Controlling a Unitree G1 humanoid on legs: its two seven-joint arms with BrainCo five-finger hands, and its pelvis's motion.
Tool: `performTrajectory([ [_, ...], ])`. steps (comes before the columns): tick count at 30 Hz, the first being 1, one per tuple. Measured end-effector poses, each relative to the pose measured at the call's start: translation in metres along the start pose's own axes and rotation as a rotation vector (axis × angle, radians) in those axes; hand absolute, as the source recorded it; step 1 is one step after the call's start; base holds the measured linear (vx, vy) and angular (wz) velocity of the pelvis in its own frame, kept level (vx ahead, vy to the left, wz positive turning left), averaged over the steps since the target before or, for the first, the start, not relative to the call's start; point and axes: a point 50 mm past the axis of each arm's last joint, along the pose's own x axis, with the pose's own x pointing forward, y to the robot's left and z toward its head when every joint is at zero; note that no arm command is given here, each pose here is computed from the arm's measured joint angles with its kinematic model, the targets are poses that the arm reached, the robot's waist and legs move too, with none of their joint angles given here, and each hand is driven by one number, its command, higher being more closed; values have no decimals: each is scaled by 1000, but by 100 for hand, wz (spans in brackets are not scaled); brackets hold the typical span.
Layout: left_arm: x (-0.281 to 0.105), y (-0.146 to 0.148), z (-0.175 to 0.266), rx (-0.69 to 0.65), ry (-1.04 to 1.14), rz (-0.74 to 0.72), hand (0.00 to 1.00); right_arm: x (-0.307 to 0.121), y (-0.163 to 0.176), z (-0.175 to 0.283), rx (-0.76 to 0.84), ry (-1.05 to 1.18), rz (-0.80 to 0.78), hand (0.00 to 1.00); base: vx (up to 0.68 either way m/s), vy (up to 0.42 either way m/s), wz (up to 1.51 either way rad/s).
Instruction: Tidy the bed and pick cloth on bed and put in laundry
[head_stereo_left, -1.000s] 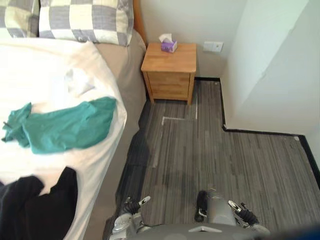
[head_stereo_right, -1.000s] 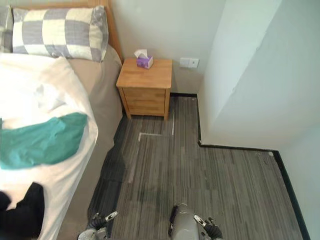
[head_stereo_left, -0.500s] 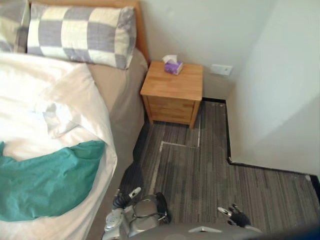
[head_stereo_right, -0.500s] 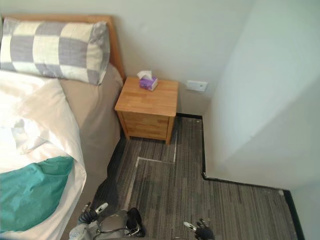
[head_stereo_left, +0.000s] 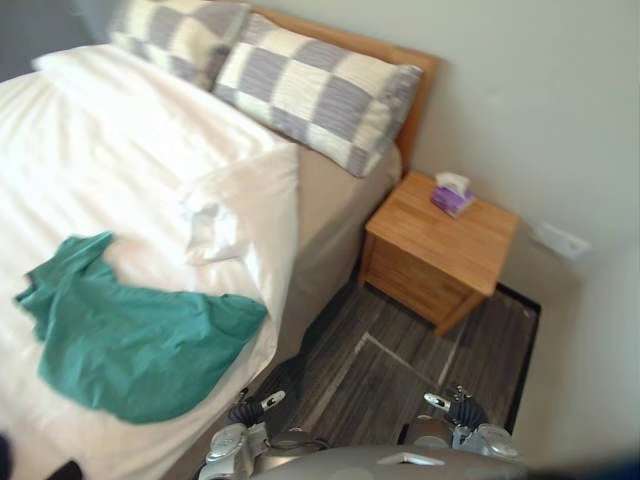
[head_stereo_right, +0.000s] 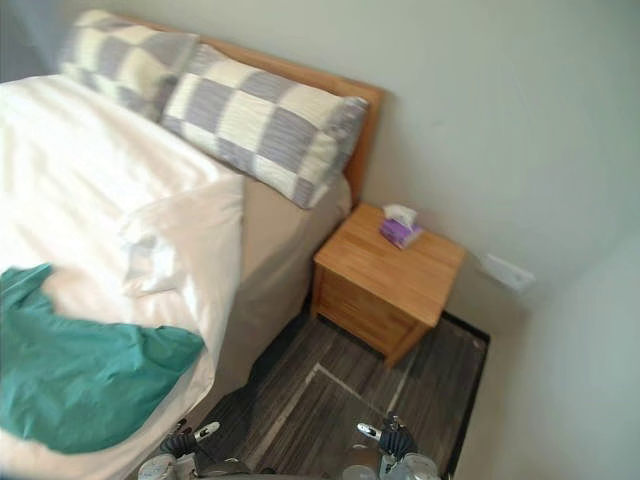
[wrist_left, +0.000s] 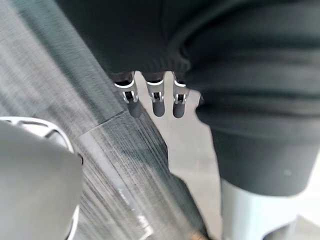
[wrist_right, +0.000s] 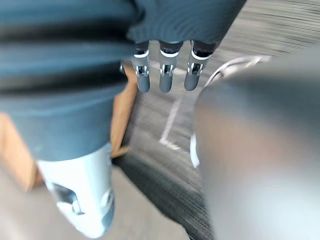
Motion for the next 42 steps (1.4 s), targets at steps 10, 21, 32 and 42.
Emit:
performTrajectory([
  [10,-5,-17,-6,-34,-49,-48,0,4,22,11,-32,-77,72,0,271,-313,101],
  [21,-6,-18,-3,28,-81,-1,0,4,42,5,116,-53,82,0,136,-51,44],
  [32,-4,-3,-7,85,-24,5,0,-16,-13,-18,462,-106,-345,0,14,22,13],
  [42,-9,19,-9,98,-42,41,0,-66,-84,140,226,-764,-551,0,-111,-21,10],
])
